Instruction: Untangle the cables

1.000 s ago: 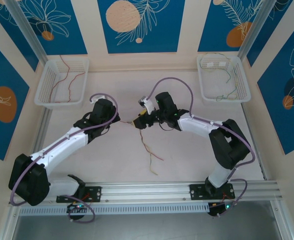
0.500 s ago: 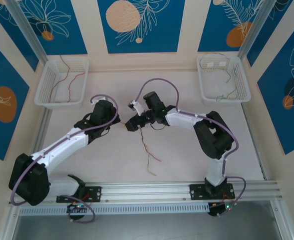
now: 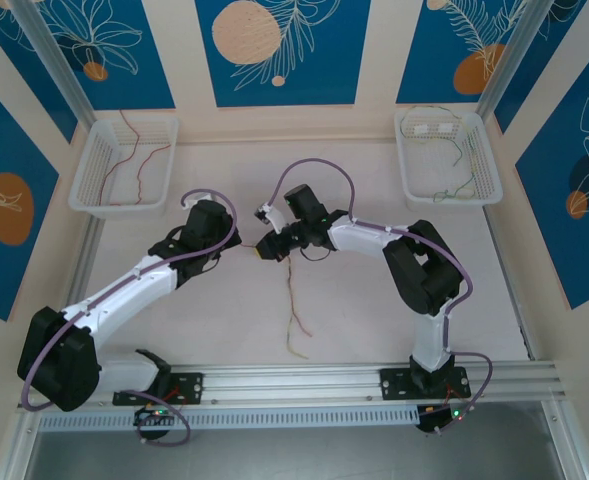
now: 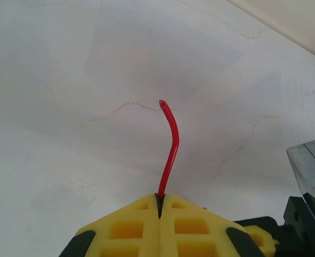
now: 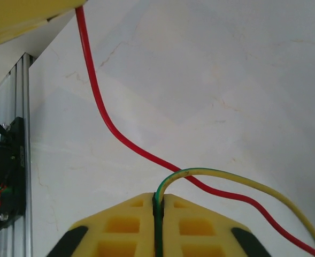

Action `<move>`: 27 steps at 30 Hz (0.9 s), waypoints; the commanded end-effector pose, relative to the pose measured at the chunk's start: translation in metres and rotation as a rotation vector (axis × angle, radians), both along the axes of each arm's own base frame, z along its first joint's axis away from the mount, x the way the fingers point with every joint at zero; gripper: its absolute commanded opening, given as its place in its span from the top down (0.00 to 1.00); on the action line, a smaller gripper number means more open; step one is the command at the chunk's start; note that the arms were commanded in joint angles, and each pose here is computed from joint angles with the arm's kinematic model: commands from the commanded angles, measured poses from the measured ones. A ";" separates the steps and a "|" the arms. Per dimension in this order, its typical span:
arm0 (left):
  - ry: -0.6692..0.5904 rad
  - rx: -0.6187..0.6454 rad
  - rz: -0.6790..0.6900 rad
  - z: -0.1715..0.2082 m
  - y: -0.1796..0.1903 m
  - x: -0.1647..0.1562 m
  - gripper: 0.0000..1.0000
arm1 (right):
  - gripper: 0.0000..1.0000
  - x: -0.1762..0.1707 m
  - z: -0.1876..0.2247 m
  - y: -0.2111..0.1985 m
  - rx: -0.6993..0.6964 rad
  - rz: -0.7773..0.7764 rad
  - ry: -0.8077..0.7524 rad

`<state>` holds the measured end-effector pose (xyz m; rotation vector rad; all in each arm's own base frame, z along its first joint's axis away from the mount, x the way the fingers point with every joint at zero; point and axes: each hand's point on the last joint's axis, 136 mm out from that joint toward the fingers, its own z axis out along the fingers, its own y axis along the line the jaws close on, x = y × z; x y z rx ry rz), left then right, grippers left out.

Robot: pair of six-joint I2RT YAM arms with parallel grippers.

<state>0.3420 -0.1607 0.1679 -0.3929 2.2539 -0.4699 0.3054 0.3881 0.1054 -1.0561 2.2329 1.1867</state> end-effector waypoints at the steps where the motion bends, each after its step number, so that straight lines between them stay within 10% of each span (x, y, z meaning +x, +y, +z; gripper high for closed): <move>1: -0.007 0.008 0.028 0.000 0.007 0.003 1.00 | 0.96 -0.007 0.021 0.001 0.036 0.031 -0.013; 17: 0.022 0.083 0.389 -0.005 0.121 -0.024 1.00 | 1.00 -0.022 0.082 -0.055 0.178 -0.016 -0.045; 27: -0.089 0.103 0.536 0.026 0.171 -0.049 1.00 | 1.00 0.020 0.115 -0.142 0.191 -0.363 -0.085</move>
